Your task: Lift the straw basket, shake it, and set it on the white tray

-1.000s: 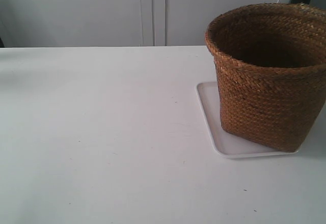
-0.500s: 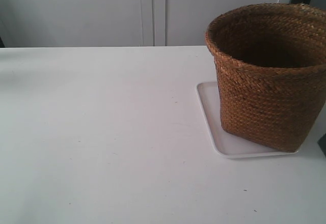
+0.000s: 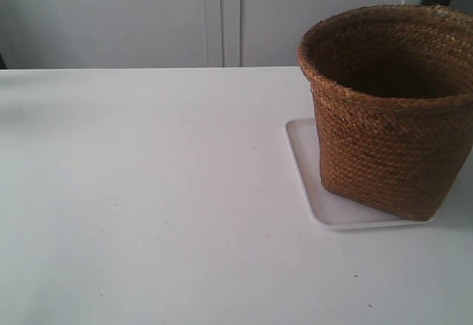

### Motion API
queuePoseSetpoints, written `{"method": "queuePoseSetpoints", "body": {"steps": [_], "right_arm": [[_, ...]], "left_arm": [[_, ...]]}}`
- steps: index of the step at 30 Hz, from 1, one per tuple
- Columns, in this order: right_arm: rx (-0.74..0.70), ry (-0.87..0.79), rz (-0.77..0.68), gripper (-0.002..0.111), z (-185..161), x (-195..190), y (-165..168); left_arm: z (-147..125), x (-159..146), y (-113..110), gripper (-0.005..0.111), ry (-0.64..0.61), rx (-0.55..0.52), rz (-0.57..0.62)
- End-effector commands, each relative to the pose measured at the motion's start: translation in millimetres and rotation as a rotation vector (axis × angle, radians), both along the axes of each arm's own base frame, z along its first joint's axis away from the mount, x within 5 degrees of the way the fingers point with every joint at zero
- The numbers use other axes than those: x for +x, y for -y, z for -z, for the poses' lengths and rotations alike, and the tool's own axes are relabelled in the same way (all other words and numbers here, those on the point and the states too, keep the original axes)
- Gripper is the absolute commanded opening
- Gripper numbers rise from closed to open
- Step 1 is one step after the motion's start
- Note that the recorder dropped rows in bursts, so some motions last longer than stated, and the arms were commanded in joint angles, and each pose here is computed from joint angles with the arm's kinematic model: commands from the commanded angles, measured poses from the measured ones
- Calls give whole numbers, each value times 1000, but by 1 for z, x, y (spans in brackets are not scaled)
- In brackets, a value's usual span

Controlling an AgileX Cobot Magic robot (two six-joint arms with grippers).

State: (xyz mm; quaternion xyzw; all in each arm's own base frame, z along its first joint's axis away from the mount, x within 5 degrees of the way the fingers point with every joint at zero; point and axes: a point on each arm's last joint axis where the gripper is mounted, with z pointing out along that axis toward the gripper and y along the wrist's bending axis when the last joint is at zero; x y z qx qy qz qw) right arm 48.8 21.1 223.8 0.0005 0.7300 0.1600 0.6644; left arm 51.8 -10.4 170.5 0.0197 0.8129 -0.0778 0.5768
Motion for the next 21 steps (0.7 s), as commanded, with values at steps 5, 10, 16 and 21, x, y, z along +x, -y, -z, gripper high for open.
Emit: {"method": "queuePoseSetpoints", "body": {"steps": [5, 10, 16, 21], "right_arm": [[52, -119, 139, 4, 9, 0, 12], [52, -110, 181, 4, 22, 4, 15], [149, -65, 252, 4, 29, 7, 21], [-41, -77, 262, 4, 32, 7, 24]], "left_arm": [[2, 0, 0, 0, -7, -6, -4], [2, 0, 0, 0, -7, -6, -4], [2, 0, 0, 0, -7, -6, -4], [2, 0, 0, 0, -7, -6, -4]]}}
